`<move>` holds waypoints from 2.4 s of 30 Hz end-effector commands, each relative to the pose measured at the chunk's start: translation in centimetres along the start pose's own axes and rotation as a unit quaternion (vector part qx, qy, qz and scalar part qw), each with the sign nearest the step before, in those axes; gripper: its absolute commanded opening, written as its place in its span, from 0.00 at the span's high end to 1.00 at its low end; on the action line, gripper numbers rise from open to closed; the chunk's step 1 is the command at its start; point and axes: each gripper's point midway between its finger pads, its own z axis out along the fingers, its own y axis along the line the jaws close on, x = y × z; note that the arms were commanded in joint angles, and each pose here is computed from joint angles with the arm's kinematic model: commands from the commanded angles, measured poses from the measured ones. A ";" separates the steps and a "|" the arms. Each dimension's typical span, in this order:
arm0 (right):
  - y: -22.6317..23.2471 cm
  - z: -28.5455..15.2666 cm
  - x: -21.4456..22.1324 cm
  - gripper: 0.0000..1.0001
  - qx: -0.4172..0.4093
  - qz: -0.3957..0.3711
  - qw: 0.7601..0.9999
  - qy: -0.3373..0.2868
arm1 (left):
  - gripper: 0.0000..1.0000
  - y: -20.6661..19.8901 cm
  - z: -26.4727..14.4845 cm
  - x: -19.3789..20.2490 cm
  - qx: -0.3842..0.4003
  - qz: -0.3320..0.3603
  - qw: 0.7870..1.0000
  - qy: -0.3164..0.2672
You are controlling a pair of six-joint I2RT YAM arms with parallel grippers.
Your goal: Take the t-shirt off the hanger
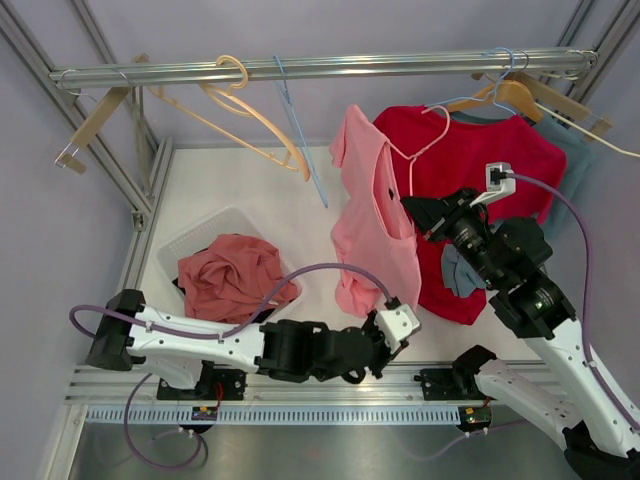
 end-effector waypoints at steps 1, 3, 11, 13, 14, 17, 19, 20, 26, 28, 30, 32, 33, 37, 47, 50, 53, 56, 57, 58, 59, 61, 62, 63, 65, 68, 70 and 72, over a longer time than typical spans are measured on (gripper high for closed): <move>4.2 -0.3 -6.1 1.00 -0.054 -0.010 0.994 -0.089 | 1.00 -4.0 -2.0 0.5 0.058 -0.004 0.998 -0.017; 4.9 0.2 -7.5 1.00 -0.064 -0.014 0.991 -0.114 | 1.00 -4.4 -2.6 2.3 0.065 -0.008 0.998 -0.003; 8.4 2.1 -12.7 1.00 -0.087 -0.032 0.982 -0.167 | 1.00 -4.2 -4.0 8.1 0.056 -0.034 0.997 0.046; 9.1 1.6 -12.9 1.00 -0.102 -0.035 0.981 -0.161 | 1.00 -3.4 -4.2 8.6 0.044 -0.029 0.997 0.049; 9.1 1.0 -12.7 1.00 -0.100 -0.036 0.983 -0.153 | 1.00 -3.1 -4.5 8.6 0.040 -0.027 0.998 0.048; 9.9 -1.0 -12.4 1.00 -0.114 -0.036 0.984 -0.128 | 1.00 -1.0 -5.1 8.6 -0.002 0.002 0.999 0.055; 11.0 -2.3 -10.6 1.00 -0.156 -0.038 0.983 -0.087 | 1.00 0.8 -6.0 5.6 -0.047 0.013 0.999 0.021; 10.6 -3.2 -9.2 1.00 -0.159 -0.037 0.984 -0.066 | 1.00 1.4 -6.5 4.5 -0.057 0.015 0.998 0.007; 11.5 -7.4 -3.9 1.00 -0.251 -0.003 0.968 0.011 | 1.00 6.3 -10.7 -5.7 -0.083 -0.013 0.990 -0.115; 11.5 -8.4 -3.3 1.00 -0.259 0.008 0.966 0.019 | 1.00 8.5 -11.2 -8.0 -0.102 -0.011 0.985 -0.141; 11.2 -9.1 -3.2 1.00 -0.255 0.009 0.967 0.017 | 1.00 10.5 -11.3 -10.7 -0.113 -0.017 0.980 -0.165; 11.2 -9.7 -3.3 1.00 -0.255 0.009 0.967 0.014 | 1.00 12.6 -11.0 -11.9 -0.134 -0.017 0.975 -0.177; 11.3 -10.2 -3.5 1.00 -0.260 0.011 0.966 0.011 | 1.00 13.2 -10.9 -12.4 -0.139 -0.007 0.974 -0.181; 12.6 -12.7 -4.2 1.00 -0.293 0.016 0.956 0.001 | 1.00 15.4 -9.5 -13.7 -0.141 -0.017 0.970 -0.199; 15.3 -16.9 -4.4 1.00 -0.374 0.050 0.926 0.025 | 0.83 18.1 -6.8 -16.9 -0.168 0.015 0.953 -0.253; 15.4 -17.6 -4.5 1.00 -0.379 0.062 0.923 0.026 | 0.40 17.6 -6.1 -18.5 -0.156 0.033 0.949 -0.273; 15.6 -18.4 -4.8 1.00 -0.386 0.070 0.920 0.019 | 0.29 15.5 -5.7 -20.0 -0.099 0.036 0.952 -0.289; 15.6 -18.7 -5.2 1.00 -0.383 0.072 0.921 0.009 | 0.89 14.8 -6.2 -21.0 -0.082 0.029 0.946 -0.313; 15.6 -18.9 -5.3 1.00 -0.382 0.072 0.921 0.008 | 1.00 14.8 -6.9 -21.6 -0.085 0.026 0.941 -0.327; 15.6 -19.0 -5.3 1.00 -0.380 0.071 0.922 0.007 | 1.00 15.0 -7.2 -21.6 -0.090 0.027 0.939 -0.329; 15.5 -19.2 -5.5 1.00 -0.378 0.072 0.923 0.003 | 1.00 15.4 -7.6 -21.8 -0.101 0.027 0.937 -0.333; 15.4 -19.7 -5.7 1.00 -0.373 0.070 0.925 -0.002 | 1.00 16.0 -8.9 -22.1 -0.120 0.031 0.934 -0.335; 14.9 -19.6 -5.6 1.00 -0.358 0.065 0.931 -0.006 | 1.00 16.5 -9.4 -22.0 -0.134 0.029 0.932 -0.335; 14.9 -19.9 -5.9 1.00 -0.355 0.062 0.933 -0.011 | 1.00 16.7 -9.9 -22.0 -0.139 0.030 0.932 -0.334; 13.9 -19.9 -5.6 1.00 -0.330 0.055 0.942 -0.011 | 1.00 17.0 -11.8 -22.4 -0.149 0.032 0.929 -0.337; 11.4 -19.5 -4.6 1.00 -0.266 0.038 0.963 -0.004 | 1.00 16.9 -14.2 -23.3 -0.152 0.036 0.930 -0.333; 9.7 -19.2 -4.0 1.00 -0.224 0.030 0.974 -0.002 | 1.00 16.4 -17.0 -25.6 -0.144 0.031 0.924 -0.354; 7.0 -19.1 -3.1 1.00 -0.163 0.020 0.986 -0.002 | 1.00 15.6 -20.1 -28.1 -0.129 0.030 0.920 -0.368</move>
